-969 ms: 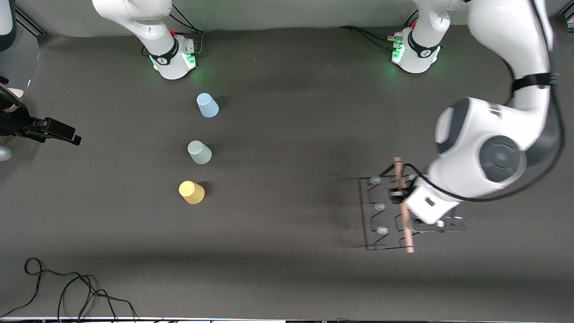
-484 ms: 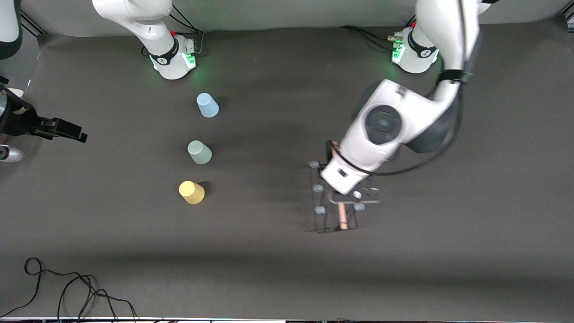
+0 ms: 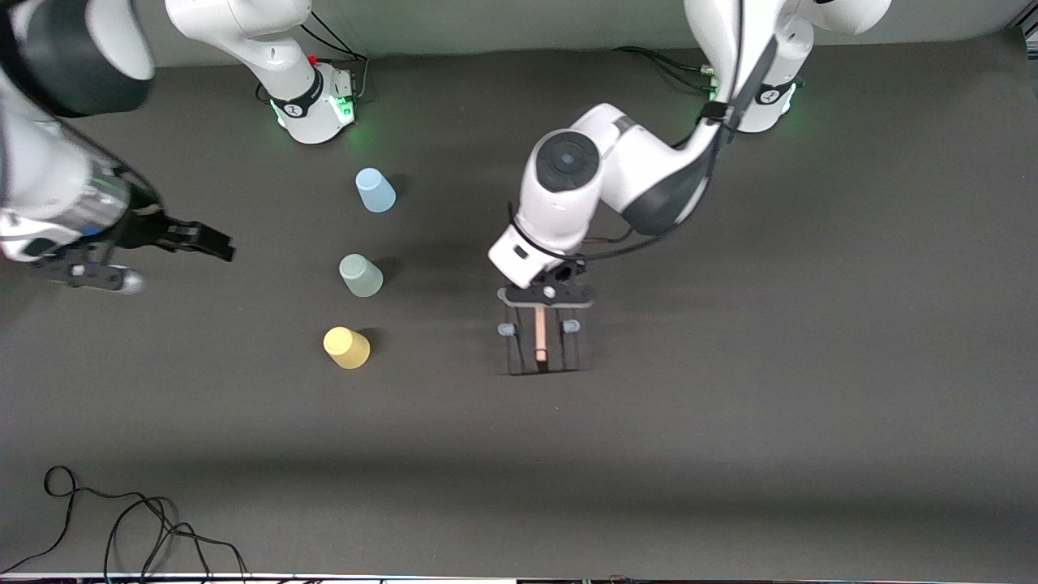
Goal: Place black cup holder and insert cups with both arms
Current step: 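Lower the holder onto the table while the right gripper reaches the green cup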
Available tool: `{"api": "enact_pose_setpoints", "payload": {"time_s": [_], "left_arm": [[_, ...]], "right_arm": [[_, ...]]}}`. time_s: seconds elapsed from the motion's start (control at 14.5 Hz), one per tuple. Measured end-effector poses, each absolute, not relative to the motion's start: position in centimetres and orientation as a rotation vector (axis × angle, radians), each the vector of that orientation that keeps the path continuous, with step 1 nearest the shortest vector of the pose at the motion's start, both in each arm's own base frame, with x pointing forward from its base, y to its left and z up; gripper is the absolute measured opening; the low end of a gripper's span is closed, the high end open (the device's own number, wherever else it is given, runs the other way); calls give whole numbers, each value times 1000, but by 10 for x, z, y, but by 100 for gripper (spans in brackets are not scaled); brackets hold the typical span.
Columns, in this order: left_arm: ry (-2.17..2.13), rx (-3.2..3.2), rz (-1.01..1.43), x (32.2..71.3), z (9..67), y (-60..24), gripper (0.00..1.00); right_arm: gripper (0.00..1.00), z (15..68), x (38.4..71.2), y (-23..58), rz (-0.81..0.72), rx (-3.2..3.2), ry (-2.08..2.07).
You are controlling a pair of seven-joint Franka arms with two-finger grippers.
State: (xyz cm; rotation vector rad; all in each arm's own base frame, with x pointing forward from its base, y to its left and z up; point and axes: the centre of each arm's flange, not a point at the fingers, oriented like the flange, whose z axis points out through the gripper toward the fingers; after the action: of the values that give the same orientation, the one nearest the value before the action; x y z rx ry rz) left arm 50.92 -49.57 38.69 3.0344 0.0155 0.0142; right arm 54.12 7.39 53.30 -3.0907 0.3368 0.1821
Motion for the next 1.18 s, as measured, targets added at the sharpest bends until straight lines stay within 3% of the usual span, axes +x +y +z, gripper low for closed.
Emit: {"api": "enact_pose_setpoints", "payload": {"time_s": [0.35, 0.69, 1.18], "left_arm": [[50, 3070, 11, 475, 348, -515, 16], [98, 3041, 73, 481, 341, -514, 16], [71, 3053, 95, 480, 337, -517, 16]], "right_arm": [[97, 464, 512, 94, 213, -3083, 313], [97, 384, 465, 111, 189, -3041, 302], [97, 291, 429, 123, 74, -3058, 272]]}}
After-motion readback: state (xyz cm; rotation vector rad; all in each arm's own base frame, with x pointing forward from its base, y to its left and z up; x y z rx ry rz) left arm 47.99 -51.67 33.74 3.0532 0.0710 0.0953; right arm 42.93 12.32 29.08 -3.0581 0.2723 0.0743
